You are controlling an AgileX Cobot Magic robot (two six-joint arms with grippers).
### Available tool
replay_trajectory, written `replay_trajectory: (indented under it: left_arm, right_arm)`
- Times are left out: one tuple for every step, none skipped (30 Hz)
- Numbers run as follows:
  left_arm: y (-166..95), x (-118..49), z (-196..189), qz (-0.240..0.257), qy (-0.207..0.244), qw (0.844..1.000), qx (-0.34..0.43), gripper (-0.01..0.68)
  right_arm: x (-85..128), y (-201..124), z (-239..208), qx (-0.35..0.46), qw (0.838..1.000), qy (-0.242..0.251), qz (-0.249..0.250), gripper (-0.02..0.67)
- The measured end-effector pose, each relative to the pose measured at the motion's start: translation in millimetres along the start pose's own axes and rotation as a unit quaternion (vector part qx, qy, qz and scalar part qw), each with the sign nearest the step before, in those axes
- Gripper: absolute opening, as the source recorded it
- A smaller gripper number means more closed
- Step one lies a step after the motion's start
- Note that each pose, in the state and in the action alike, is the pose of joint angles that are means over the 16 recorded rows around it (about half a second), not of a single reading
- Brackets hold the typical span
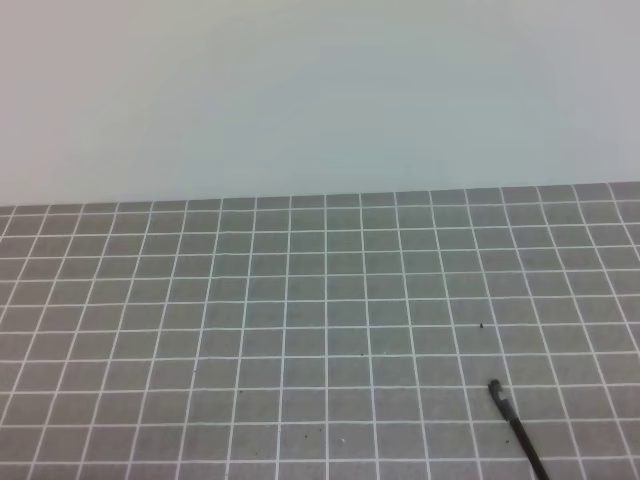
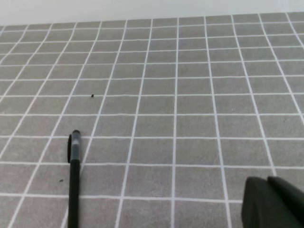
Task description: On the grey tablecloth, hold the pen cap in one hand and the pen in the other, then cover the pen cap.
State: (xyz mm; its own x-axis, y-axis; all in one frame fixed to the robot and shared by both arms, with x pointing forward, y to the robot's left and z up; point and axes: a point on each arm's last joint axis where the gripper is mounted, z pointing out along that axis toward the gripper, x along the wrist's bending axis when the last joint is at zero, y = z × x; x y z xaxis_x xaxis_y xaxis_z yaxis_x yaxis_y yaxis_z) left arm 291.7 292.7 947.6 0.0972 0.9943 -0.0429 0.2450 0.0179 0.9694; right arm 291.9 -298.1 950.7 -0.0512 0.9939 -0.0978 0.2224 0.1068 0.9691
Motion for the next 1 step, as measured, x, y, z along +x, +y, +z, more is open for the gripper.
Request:
replay_trajectory:
  left_arm:
    - [0.0, 0.0, 0.0, 0.0, 0.0, 1.0, 0.0, 0.0]
  right_arm:
    - [0.0, 0.0, 0.0, 0.0, 1.0, 0.0, 0.0, 0.007]
